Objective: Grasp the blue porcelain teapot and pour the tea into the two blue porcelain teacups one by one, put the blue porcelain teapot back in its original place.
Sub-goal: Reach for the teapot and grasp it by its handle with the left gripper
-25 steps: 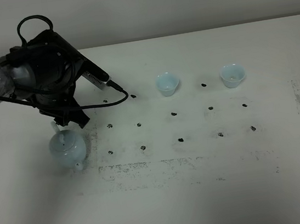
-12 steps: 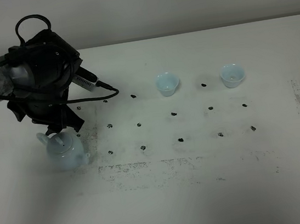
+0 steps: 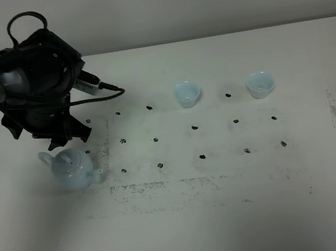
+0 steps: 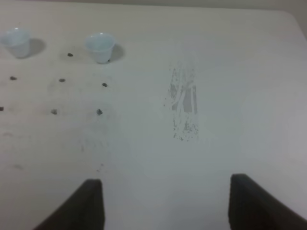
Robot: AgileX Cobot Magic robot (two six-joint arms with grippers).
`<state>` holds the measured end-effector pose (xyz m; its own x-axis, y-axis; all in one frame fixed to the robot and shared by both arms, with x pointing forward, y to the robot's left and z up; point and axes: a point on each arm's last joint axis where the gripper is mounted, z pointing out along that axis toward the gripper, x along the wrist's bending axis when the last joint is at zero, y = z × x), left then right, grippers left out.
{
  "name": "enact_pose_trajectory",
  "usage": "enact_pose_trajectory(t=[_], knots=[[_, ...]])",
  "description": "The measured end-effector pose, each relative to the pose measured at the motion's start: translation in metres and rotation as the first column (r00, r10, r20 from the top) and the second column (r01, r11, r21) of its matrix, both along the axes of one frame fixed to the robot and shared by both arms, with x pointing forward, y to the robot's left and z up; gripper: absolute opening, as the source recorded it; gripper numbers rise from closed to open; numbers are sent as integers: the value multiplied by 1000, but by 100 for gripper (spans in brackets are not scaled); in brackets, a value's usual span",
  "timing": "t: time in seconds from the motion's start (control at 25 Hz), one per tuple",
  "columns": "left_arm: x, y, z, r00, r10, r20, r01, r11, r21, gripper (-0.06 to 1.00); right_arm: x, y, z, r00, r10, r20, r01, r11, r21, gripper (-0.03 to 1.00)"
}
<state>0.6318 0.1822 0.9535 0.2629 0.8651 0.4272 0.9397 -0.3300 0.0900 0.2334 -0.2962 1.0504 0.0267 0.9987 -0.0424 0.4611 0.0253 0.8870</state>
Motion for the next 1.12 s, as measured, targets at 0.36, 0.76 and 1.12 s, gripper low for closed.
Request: enact_pose_trajectory(t=[0.36, 0.76, 1.12], knots=[[-21, 12, 75, 995, -40, 90, 42, 999, -26, 54, 0, 0, 0, 1000, 0, 0, 0, 1000, 0, 57], [-46, 36, 67, 951, -163, 263, 217, 957, -194, 50, 0, 0, 0, 1000, 0, 0, 0, 1000, 0, 57], [-39, 71, 25, 887, -100, 451, 247, 928, -280, 49, 0, 0, 0, 1000, 0, 0, 0, 1000, 0, 57]])
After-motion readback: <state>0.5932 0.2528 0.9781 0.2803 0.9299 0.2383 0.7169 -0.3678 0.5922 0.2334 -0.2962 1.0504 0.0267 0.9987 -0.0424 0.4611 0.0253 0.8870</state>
